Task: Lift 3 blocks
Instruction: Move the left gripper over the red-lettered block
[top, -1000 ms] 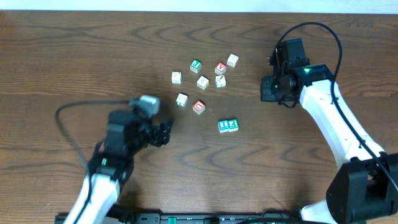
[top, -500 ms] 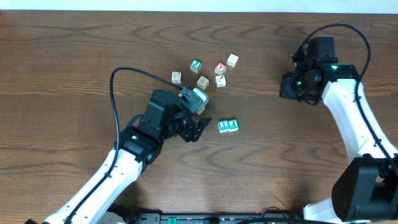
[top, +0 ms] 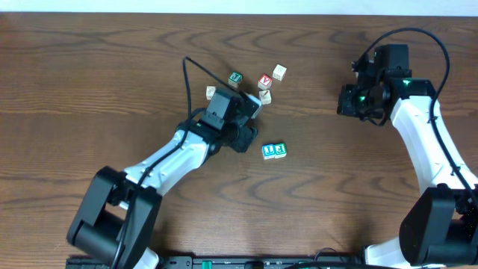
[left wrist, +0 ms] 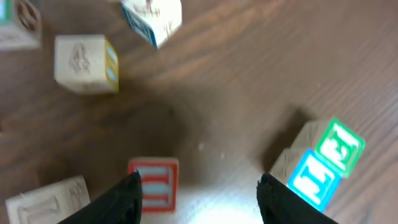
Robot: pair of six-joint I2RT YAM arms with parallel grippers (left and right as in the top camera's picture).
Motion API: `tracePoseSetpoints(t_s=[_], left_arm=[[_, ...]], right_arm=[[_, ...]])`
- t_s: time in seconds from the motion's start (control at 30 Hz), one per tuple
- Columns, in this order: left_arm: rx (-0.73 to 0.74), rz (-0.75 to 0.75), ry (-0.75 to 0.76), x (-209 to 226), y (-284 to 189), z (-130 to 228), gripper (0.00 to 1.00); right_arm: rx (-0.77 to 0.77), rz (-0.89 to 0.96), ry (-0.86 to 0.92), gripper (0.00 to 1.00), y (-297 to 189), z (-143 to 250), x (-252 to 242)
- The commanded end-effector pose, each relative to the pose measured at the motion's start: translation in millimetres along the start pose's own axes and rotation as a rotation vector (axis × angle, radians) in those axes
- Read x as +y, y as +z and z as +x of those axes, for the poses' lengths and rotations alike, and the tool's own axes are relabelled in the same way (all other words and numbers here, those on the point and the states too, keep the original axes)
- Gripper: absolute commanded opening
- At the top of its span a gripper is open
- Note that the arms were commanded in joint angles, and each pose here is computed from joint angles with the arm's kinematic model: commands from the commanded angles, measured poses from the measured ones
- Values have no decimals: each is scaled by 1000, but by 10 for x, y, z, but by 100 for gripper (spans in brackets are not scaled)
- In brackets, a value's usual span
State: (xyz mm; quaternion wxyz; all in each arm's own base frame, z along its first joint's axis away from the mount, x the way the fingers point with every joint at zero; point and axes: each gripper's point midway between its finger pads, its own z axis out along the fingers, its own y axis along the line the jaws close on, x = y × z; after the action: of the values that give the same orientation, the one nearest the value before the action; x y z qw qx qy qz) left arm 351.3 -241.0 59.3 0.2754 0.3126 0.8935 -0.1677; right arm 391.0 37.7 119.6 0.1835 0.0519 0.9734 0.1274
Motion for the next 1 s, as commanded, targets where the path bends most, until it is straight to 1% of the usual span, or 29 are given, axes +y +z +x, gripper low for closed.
tracePoseSetpoints(t_s=[0.0,0.1,0.17,0.27,0.47,0.53,0.6,0.77,0.97], left_arm=[[-44,-77,13,127,-48,-230,57],[-37,-119,32,202,-50,-217,55],[-33,-124,48,212,-52,-211,60],[-22,-183,53,312,-65,-192,61],[8,-190,85,332,-54,-123,61],[12,-196,82,354,-37,-110,59],[18,-196,80,366,-11,-91,56],[49,-191,75,390,136,13,53],[65,-190,66,401,199,68,53]], right_arm=[[8,-11,-14,1,73,82,-5],[15,-10,-13,1,169,159,-36],[22,-11,-15,2,227,216,-45],[36,-12,-20,3,317,314,-47],[42,-13,-24,5,415,411,-63],[43,-13,-24,5,419,416,-64],[43,-13,-24,5,419,414,-64],[39,-14,-25,6,420,406,-63],[35,-14,-26,6,420,395,-62]])
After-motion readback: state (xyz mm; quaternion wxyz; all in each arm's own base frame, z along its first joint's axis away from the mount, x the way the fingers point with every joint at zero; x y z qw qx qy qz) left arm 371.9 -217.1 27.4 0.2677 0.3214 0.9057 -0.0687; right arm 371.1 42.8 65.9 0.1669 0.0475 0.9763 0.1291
